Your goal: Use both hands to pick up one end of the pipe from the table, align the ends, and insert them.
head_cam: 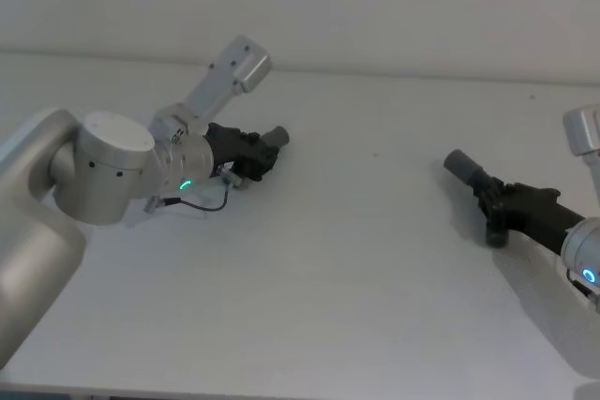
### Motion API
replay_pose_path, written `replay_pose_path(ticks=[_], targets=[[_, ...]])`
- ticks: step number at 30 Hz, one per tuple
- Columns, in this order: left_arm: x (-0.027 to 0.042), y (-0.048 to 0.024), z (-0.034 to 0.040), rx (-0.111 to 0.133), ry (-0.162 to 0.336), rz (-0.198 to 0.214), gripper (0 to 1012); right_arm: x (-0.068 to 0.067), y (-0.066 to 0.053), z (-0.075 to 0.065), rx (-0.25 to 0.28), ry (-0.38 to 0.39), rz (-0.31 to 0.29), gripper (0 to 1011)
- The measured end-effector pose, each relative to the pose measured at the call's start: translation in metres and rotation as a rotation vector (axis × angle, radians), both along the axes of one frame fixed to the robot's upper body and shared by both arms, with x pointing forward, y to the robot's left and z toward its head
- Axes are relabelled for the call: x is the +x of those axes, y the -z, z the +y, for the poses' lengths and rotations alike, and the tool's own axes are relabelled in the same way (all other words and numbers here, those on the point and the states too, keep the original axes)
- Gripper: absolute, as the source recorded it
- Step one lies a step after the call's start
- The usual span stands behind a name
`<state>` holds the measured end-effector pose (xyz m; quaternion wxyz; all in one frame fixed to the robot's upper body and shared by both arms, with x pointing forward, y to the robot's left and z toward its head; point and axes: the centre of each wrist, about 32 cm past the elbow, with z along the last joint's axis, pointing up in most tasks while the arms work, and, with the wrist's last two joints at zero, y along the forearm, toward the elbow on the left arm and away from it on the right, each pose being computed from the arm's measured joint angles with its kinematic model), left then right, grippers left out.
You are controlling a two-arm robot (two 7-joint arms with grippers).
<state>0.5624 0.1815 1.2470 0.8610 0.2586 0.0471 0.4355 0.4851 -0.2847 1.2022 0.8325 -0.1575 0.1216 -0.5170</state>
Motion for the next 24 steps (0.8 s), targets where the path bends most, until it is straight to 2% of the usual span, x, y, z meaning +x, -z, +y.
replay_pose_path(ticks=[5, 8, 11, 15, 18, 24], targets=[[-0.0008, -0.0049, 0.0002, 0.006, 0.014, -0.028, 345, -0.001, -0.003, 0.001, 0.016, -0.026, -0.051, 178], [-0.0014, -0.0123, 0.0013, 0.012, 0.036, -0.065, 345, -0.002, -0.005, 0.001, 0.027, -0.046, -0.084, 178], [-0.0012, -0.0168, 0.0031, 0.015, 0.052, -0.087, 345, -0.002, -0.008, -0.001, 0.041, -0.075, -0.125, 178], [-0.001, -0.0268, 0.007, 0.019, 0.098, -0.135, 345, -0.001, -0.011, -0.004, 0.059, -0.117, -0.167, 178], [-0.0005, -0.0309, 0.0095, 0.022, 0.123, -0.153, 345, 0.0, -0.014, -0.007, 0.072, -0.152, -0.196, 177], [0.0023, -0.0425, 0.0177, 0.033, 0.205, -0.195, 345, 0.002, -0.019, -0.015, 0.094, -0.232, -0.247, 177]])
